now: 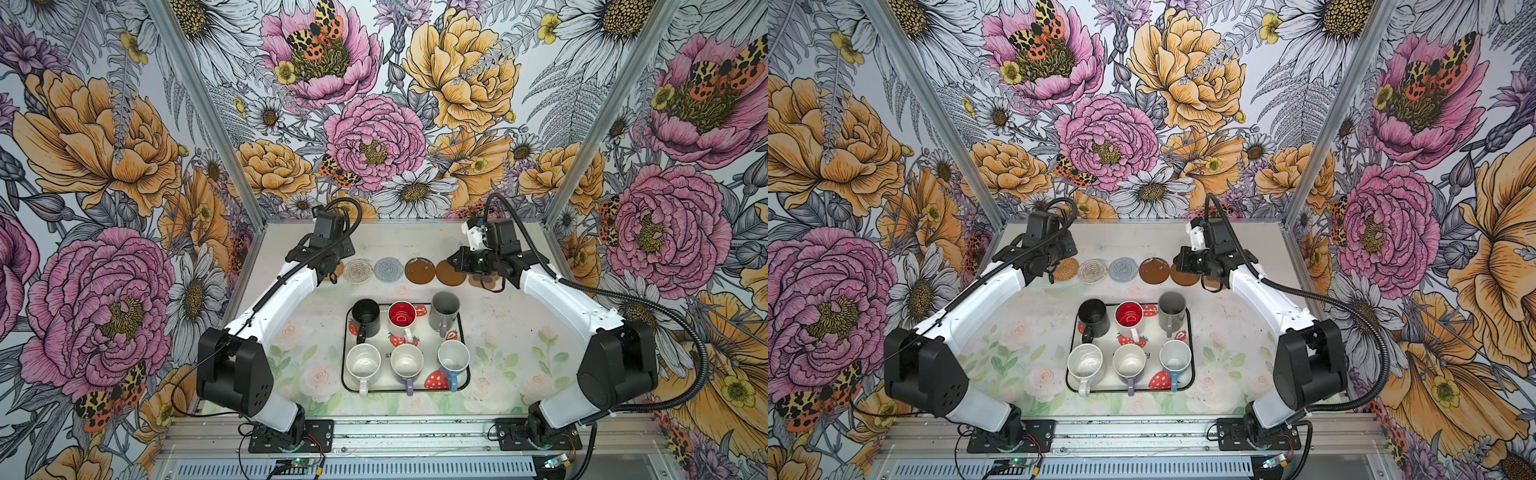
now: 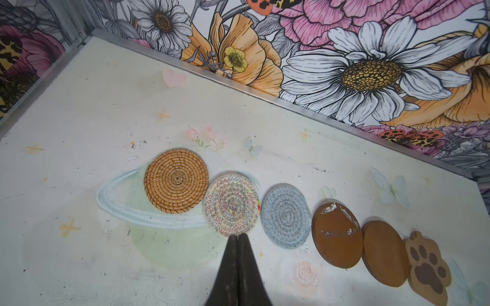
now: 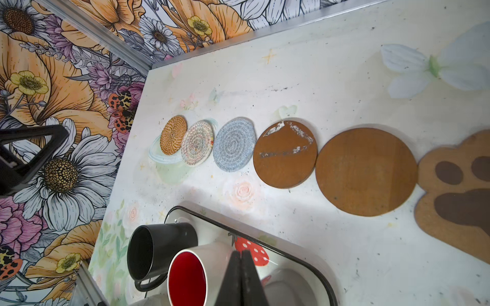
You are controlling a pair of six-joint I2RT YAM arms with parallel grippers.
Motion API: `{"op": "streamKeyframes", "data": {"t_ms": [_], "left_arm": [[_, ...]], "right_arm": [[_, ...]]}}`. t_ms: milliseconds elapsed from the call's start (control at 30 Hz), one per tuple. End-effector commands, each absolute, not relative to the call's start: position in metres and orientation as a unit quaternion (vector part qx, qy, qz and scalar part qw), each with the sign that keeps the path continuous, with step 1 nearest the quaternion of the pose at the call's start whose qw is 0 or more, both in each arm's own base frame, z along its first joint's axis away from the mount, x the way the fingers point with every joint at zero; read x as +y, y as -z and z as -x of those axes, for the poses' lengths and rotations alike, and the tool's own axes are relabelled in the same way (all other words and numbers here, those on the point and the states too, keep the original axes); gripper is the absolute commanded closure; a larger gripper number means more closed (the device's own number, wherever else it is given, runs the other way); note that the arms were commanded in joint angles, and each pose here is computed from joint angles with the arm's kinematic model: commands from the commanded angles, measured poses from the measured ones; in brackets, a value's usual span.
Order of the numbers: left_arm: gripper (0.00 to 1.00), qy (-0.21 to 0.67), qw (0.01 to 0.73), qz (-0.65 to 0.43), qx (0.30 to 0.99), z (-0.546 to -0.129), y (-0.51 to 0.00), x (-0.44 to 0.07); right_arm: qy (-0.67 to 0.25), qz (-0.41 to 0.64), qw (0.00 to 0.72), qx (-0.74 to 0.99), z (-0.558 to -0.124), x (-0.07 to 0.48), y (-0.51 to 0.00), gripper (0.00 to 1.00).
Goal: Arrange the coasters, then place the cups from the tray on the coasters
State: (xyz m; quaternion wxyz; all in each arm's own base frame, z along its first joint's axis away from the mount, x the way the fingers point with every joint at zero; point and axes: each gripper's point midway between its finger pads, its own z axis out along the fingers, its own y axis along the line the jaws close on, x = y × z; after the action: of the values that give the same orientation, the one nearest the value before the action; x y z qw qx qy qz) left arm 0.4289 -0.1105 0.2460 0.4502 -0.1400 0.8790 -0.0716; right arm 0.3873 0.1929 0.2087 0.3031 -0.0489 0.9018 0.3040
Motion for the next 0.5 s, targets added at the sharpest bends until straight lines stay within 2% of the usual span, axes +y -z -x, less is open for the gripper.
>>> {"op": "streamKeyframes", "data": {"t_ms": [0,100,167,467], "left_arm": [[0.96,0.06,0.488,0.13,0.861,-0.413,-0.268,-0.121],[0.92,0.053,0.496,0.102,0.861,-0.399,-0.269,-0.135],[0.88,0.054,0.499,0.093,0.86,-0.393,-0.269,-0.139],[0.68,0.106,0.533,0.083,0.835,-0.375,-0.271,-0.148]], "right_arm": [[-0.276,0.069,0.325,0.902,-0.368,0.188,-0.219,0.89],[-0.251,0.077,0.331,0.906,-0.351,0.185,-0.216,0.76],[-0.237,0.078,0.33,0.91,-0.339,0.183,-0.213,0.71],[-0.186,0.056,0.319,0.928,-0.289,0.166,-0.195,0.65]]}}
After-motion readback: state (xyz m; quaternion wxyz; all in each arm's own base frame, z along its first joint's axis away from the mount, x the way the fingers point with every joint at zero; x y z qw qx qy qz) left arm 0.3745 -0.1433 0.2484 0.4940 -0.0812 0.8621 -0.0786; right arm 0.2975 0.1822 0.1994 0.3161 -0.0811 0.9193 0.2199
